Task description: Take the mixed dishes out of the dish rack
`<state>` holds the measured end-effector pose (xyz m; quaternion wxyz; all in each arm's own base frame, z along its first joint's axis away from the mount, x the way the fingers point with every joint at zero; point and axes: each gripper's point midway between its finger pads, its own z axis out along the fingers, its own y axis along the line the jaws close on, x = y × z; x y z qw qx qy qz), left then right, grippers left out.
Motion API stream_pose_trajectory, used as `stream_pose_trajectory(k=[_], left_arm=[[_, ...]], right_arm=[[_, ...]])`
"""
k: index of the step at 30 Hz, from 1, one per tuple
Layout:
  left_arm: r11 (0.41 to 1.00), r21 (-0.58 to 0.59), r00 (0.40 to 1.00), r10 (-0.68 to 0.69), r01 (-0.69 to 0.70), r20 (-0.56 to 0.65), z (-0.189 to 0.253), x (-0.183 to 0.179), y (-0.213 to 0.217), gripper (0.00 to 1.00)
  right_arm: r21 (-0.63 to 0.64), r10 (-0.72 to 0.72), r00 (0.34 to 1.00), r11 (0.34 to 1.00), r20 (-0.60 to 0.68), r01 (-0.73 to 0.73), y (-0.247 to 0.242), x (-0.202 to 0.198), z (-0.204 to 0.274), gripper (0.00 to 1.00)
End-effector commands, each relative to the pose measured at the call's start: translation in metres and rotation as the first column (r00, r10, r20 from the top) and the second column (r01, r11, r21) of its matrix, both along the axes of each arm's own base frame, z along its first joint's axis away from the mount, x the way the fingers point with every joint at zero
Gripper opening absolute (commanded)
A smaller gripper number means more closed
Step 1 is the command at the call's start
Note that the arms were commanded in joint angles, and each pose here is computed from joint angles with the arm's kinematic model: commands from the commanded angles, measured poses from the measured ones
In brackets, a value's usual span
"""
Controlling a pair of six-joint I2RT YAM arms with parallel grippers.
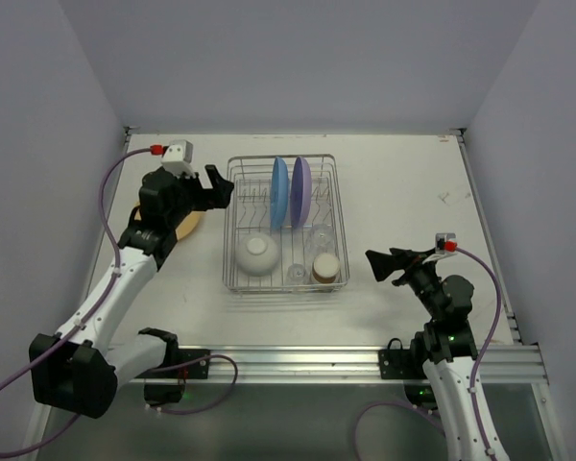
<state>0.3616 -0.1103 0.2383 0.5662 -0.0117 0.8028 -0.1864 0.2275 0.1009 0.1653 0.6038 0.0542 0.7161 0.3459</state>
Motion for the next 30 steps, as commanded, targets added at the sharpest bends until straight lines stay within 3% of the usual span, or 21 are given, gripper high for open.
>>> stream_pose_trajectory(k=[1,9,22,30], left_arm=[[0.987,-0.062,0.983,-0.138,0.147,0.125,0.035,-0.003,-0.024,1.0],[0.909,-0.172,0.923,-0.363,0.38,0.124,0.03,-0.012,-0.068,1.0],[0.82,-0.296,0.87,-0.483,0.49,0.103,0.012,-0.008,-0.098,1.0],[0.801,-0.312,0.854,-0.515,0.511,0.076,-0.006,-0.009,-0.115,1.0]], right_arm=[[0.003,-0.004,1.0,1.0,0.026,0.004,-0.001,0.001,0.007,0.99],[0.003,-0.004,1.0,1.0,0.007,0.004,0.0,0.003,0.005,0.99],[0.004,0.003,1.0,1.0,0.016,-0.003,0.001,0.002,0.006,0.99],[0.003,0.006,1.0,1.0,0.01,-0.006,0.001,0.003,0.006,0.99]])
